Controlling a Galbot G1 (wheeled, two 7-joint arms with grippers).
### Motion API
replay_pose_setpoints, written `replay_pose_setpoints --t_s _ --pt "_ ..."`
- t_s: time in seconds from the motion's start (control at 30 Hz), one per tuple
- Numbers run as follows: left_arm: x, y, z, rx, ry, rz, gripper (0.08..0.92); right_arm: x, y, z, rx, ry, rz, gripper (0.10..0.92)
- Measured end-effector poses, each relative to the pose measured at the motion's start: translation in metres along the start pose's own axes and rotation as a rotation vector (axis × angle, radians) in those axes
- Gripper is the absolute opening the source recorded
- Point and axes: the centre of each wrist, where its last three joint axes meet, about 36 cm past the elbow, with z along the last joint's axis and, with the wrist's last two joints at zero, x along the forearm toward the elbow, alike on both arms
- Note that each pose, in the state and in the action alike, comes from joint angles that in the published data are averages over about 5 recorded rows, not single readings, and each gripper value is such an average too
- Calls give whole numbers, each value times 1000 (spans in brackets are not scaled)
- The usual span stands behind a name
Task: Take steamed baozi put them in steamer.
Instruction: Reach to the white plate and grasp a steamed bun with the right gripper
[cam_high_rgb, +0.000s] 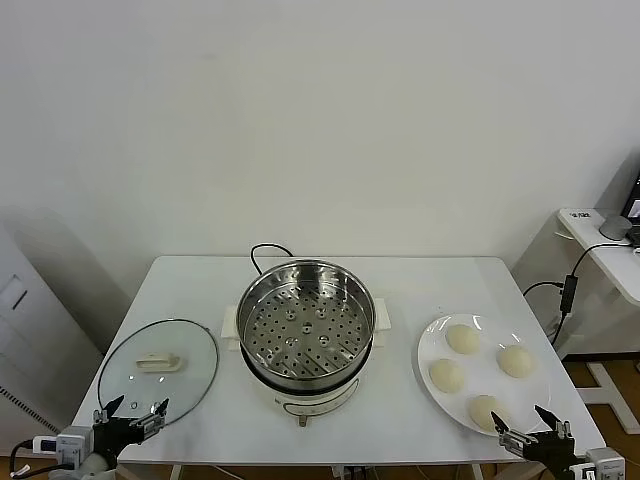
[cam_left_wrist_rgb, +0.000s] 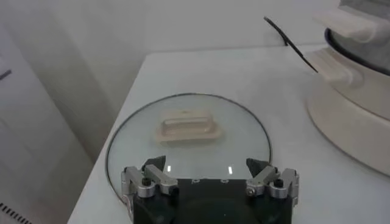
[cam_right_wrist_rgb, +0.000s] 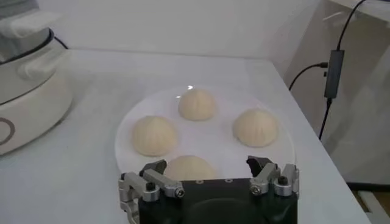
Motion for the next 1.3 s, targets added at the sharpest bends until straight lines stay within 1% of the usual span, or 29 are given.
replay_pose_setpoints --t_s 0.13,0.27,0.57,0.7,0.83,0.97,1.13,1.3 --pt "0 0 1 -2 2 0 823 -3 -5 -4 45 -15 11 823" --pt "1 0 2 -5 5 -1 823 -10 -14 -12 166 -52 36 823" --pt "2 0 1 -13 -1 -7 823 -40 -36 -44 597 -165 120 823" --pt "1 -2 1 -14 -4 -7 823 -59 -50 -64 790 -199 111 823" --pt "0 -3 2 -19 -6 -8 823 -79 -65 -88 953 -208 63 823" --pt "-1 -3 1 -24 -8 -11 823 -100 -77 -114 1078 -187 -16 823" --pt "-2 -4 -1 -30 -12 -12 823 -126 -86 -149 1195 -126 -153 823" --pt "-2 -6 -3 -31 -16 -12 823 -151 -89 -181 1285 -36 -306 823"
